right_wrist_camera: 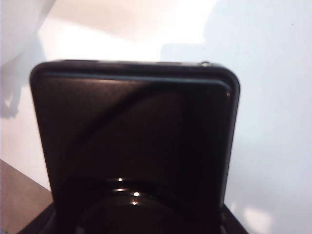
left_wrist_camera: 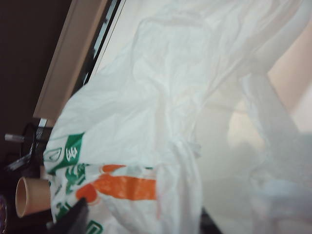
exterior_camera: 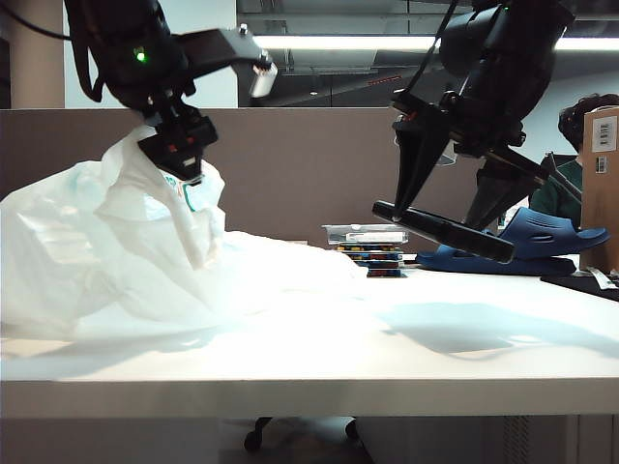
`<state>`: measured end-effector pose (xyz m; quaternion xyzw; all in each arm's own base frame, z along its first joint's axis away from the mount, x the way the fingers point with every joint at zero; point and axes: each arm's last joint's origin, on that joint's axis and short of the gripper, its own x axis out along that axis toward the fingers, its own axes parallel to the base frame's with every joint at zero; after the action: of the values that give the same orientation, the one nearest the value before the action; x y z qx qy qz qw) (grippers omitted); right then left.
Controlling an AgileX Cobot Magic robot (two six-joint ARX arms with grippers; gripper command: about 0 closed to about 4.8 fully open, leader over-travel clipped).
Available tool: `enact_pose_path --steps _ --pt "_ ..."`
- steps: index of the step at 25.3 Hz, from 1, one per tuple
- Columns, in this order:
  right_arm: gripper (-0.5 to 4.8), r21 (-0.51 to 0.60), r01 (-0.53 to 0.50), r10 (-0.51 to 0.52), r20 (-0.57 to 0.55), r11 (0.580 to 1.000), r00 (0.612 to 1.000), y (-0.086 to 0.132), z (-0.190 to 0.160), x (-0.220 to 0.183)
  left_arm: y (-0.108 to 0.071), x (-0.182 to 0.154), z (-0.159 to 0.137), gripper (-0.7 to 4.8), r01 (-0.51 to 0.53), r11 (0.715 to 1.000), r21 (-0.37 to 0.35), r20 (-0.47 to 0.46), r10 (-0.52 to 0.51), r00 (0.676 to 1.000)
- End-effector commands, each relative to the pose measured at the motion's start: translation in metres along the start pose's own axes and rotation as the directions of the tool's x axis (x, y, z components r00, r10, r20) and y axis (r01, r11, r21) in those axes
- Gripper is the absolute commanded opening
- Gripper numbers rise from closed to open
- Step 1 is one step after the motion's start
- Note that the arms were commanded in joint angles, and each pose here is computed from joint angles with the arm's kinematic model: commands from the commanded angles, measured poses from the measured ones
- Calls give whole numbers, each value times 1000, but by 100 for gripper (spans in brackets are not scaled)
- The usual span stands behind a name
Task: Put the power bank into the bag.
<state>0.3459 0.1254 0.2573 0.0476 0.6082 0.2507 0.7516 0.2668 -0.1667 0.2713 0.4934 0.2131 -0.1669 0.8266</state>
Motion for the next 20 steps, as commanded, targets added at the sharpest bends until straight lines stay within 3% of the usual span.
enact_pose_path --steps 1,2,3,8,11,15,20 --pt "201 -15 -14 14 24 1000 1000 3 2 -5 2 5 -3 181 -36 999 -7 -48 35 998" --pt "201 -15 -14 14 24 1000 1000 3 1 -5 3 6 -4 124 -34 999 -8 -52 34 998" --pt "201 -14 -14 14 23 1000 1000 3 1 -5 3 6 -4 -3 -36 999 -9 -51 35 998" --pt "201 -15 -27 28 21 1000 999 3 1 -5 1 6 -1 -6 49 999 -17 46 -48 998" --pt "201 -15 -74 74 9 997 997 5 0 -5 -1 5 3 -6 161 986 -36 153 -154 976" --pt "201 -33 -98 98 -8 995 995 7 -1 -5 -2 4 6 -6 228 970 -87 232 -203 951" --pt "201 -70 -104 103 -19 992 995 17 -2 -1 -1 3 11 -6 292 951 -98 322 -247 914"
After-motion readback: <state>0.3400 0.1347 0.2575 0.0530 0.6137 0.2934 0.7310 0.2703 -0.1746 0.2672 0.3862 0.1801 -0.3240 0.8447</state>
